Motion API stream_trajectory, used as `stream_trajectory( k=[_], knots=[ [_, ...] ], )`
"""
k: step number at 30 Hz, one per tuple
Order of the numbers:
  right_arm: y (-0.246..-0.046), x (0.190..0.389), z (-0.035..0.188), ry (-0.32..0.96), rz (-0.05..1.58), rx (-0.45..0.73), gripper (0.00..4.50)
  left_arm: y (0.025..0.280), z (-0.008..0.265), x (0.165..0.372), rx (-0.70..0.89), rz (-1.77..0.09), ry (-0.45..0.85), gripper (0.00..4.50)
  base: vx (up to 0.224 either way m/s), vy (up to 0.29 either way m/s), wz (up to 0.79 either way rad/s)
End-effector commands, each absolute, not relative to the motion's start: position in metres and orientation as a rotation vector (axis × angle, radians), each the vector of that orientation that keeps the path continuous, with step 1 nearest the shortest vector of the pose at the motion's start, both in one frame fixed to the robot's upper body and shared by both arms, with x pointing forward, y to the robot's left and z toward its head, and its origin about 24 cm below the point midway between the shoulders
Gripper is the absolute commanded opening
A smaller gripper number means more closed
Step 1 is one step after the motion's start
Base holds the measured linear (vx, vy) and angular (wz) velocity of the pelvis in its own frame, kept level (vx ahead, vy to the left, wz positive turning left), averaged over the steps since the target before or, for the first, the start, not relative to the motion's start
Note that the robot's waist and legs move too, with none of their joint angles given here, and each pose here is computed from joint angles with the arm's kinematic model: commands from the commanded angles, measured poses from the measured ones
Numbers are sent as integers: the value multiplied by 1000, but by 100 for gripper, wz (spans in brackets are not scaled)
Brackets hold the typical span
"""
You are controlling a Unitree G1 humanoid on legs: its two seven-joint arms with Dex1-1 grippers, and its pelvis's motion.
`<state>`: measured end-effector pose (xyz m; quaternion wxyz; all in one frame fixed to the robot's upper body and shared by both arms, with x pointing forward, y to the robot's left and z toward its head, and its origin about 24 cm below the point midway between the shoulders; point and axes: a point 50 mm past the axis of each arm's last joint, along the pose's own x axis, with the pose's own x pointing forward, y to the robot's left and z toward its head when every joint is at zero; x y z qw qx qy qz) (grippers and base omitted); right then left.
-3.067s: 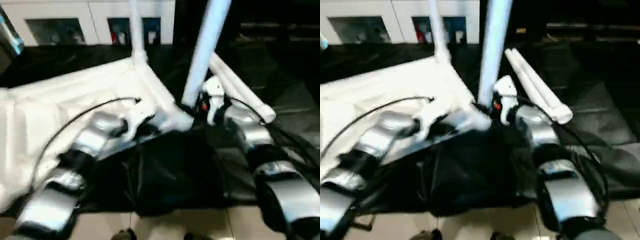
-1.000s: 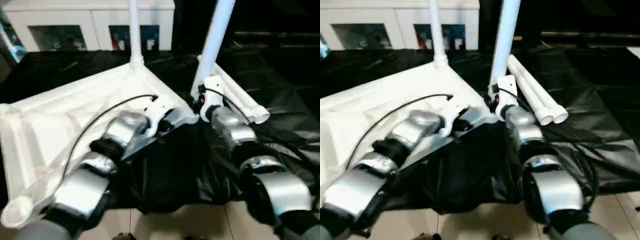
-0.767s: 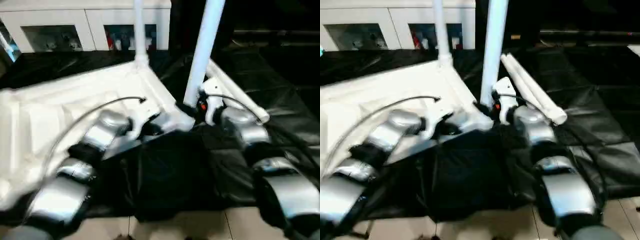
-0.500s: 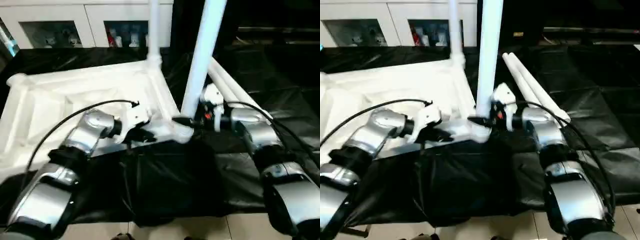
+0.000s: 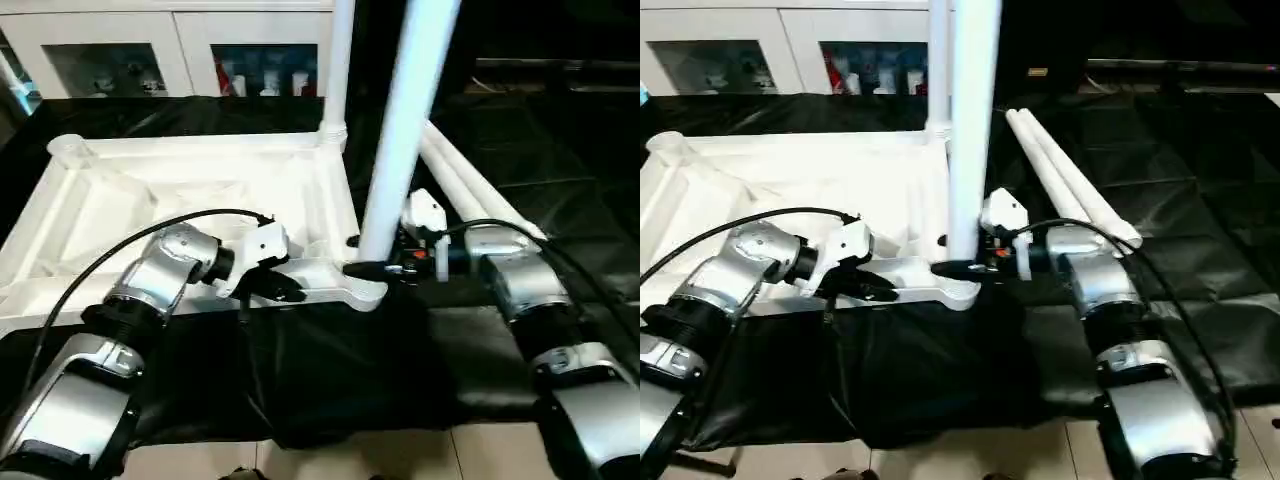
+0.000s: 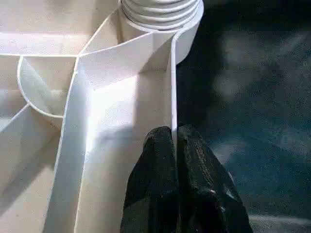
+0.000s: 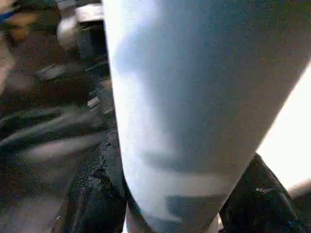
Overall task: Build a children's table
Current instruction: Rotate leg to tighten
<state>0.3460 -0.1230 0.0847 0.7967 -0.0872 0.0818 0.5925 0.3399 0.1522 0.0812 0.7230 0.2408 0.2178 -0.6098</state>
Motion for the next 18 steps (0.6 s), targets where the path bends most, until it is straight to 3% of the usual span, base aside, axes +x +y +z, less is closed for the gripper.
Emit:
stream_trajectory(
  k=[1, 5, 9, 10, 18],
  knots=[
    [-142, 333, 11, 527, 937, -126, 191, 133, 98, 349, 531, -1329, 378, 0, -69, -15, -6],
    [-142, 341, 3, 545, 676, -98, 191, 124, 97, 362, 506, -1170, 401, 0, -30, -4, -3],
    [-140, 344, -2, 571, 520, -62, 191, 111, 99, 371, 453, -1061, 405, 0, 0, 0, 0],
    [-123, 346, -7, 595, 394, 27, 191, 82, 97, 378, 389, -921, 418, 0, 0, 0, 0],
    [-99, 349, -5, 595, 332, 9, 190, 48, 90, 378, 386, -809, 434, 0, 0, 0, 0]
  ],
)
